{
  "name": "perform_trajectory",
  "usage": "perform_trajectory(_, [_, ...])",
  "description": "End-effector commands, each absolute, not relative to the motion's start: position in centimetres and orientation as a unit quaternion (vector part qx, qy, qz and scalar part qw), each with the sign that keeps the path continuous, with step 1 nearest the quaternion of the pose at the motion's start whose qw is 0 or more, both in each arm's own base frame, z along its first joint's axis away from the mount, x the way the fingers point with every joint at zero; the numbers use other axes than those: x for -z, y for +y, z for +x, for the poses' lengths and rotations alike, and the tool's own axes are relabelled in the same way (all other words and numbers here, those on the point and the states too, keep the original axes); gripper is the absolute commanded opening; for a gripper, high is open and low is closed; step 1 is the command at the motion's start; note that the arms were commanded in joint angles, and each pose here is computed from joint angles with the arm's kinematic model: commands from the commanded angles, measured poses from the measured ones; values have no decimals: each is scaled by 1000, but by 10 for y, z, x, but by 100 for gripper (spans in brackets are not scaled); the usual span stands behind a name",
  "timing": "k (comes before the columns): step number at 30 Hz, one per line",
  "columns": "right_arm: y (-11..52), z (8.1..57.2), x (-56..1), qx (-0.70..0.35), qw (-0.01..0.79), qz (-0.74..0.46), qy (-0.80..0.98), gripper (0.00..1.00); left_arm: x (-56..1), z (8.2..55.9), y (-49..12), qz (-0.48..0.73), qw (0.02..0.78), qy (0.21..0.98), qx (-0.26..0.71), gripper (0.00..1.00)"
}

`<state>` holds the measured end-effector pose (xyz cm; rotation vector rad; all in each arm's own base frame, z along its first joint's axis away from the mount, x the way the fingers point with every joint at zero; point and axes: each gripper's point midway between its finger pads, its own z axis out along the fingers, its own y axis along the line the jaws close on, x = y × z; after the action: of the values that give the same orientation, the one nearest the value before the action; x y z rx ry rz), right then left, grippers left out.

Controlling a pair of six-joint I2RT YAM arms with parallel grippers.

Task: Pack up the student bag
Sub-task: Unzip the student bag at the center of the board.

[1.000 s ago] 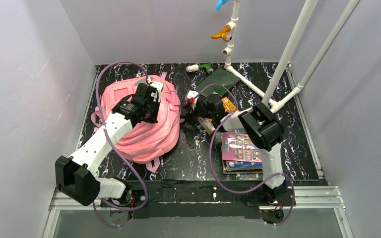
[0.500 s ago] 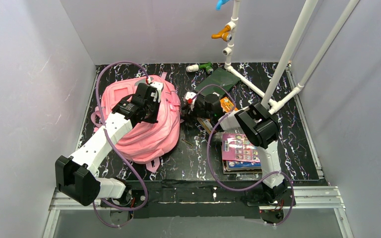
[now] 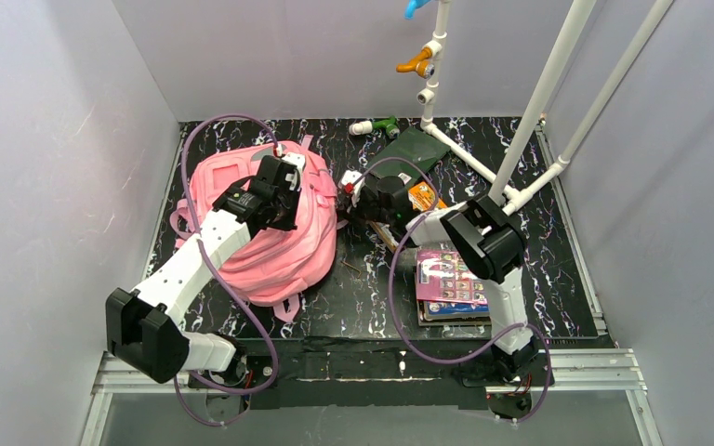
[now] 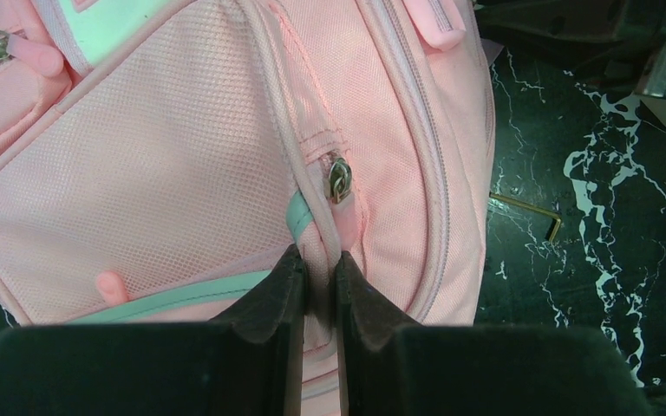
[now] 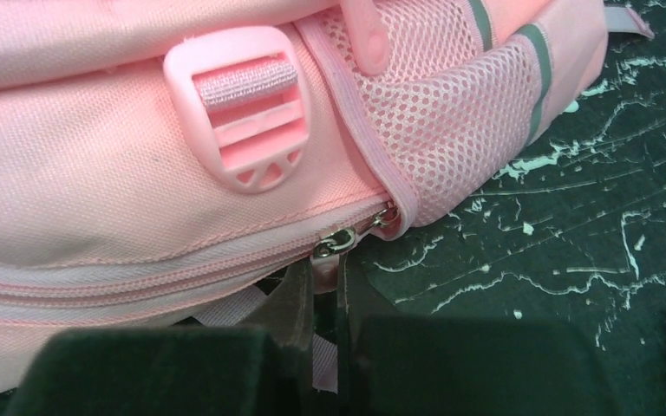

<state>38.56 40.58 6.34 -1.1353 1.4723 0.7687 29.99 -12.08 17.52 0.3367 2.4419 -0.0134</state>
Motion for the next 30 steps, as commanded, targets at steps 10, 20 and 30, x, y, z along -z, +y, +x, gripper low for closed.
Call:
perform_trajectory(10, [392,349,-97,-241,493,-445,708,1,-188,349,-107,4,383,923,-47,0])
perform_trajectory(20, [407,290,-97,-237,462,-492,699,1,-189,368,-105,-74,380,922,-19,0])
perform_trajectory(30, [421,256,-120,-289,475,-483,676,1,-201,369,-102,-99,394,914,-17,0])
